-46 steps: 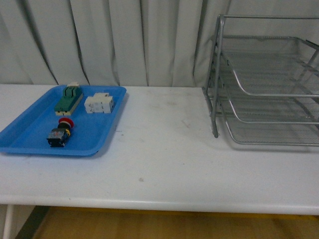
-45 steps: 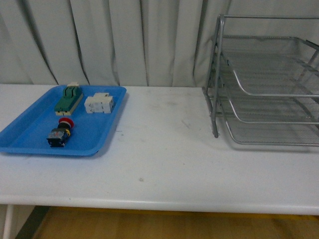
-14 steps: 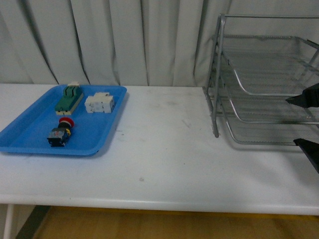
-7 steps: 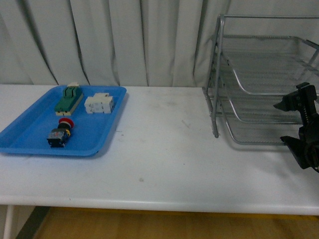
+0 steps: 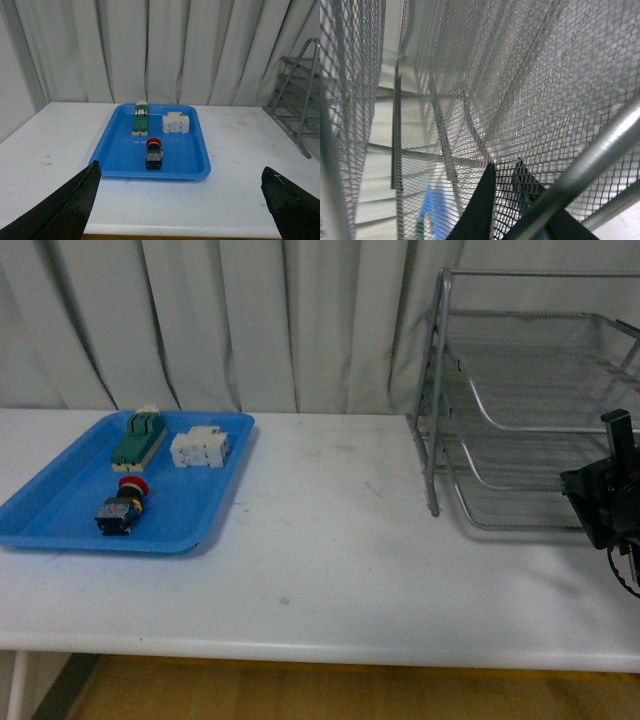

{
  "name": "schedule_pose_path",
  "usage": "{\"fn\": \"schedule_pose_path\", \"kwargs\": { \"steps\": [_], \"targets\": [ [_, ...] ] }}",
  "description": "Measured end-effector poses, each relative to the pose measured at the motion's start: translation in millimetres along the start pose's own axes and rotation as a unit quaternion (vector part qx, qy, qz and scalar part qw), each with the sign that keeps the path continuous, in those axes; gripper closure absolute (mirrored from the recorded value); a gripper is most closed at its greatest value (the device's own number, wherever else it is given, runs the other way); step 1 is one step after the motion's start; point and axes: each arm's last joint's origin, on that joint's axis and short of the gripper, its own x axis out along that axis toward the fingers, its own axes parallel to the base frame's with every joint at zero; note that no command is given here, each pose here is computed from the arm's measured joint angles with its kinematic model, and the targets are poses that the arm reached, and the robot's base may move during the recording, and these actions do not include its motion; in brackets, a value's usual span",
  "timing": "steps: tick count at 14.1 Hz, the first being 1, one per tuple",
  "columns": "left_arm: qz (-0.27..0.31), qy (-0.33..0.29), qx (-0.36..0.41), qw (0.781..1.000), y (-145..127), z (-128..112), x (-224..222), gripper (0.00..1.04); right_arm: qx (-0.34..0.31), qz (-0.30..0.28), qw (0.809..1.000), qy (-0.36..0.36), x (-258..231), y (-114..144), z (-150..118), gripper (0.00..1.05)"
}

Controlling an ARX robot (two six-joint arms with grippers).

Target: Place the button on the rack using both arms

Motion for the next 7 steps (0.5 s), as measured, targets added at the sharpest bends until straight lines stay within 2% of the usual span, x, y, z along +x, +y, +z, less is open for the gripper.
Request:
{"fn": "schedule_pose_path", "kwargs": {
  "steps": [1, 2, 7],
  "targets": [
    [0.0, 0.0, 0.0, 1.0, 0.0, 0.0, 0.0, 0.07, 0.055, 0.006, 0.998, 0.001, -14.0, -6.4, -1.5, 0.98],
    [0.0, 0.0, 0.0, 1.0, 0.0, 0.0, 0.0, 0.07, 0.071, 0.007, 0.997, 0.003, -24.7, -12.1, -2.4, 1.0],
    [0.0, 0.0, 0.0, 1.0, 0.0, 0.0, 0.0, 0.07, 0.073, -0.008, 0.997, 0.025, -111.2, -38.9, -15.9, 1.01]
  ]
}}
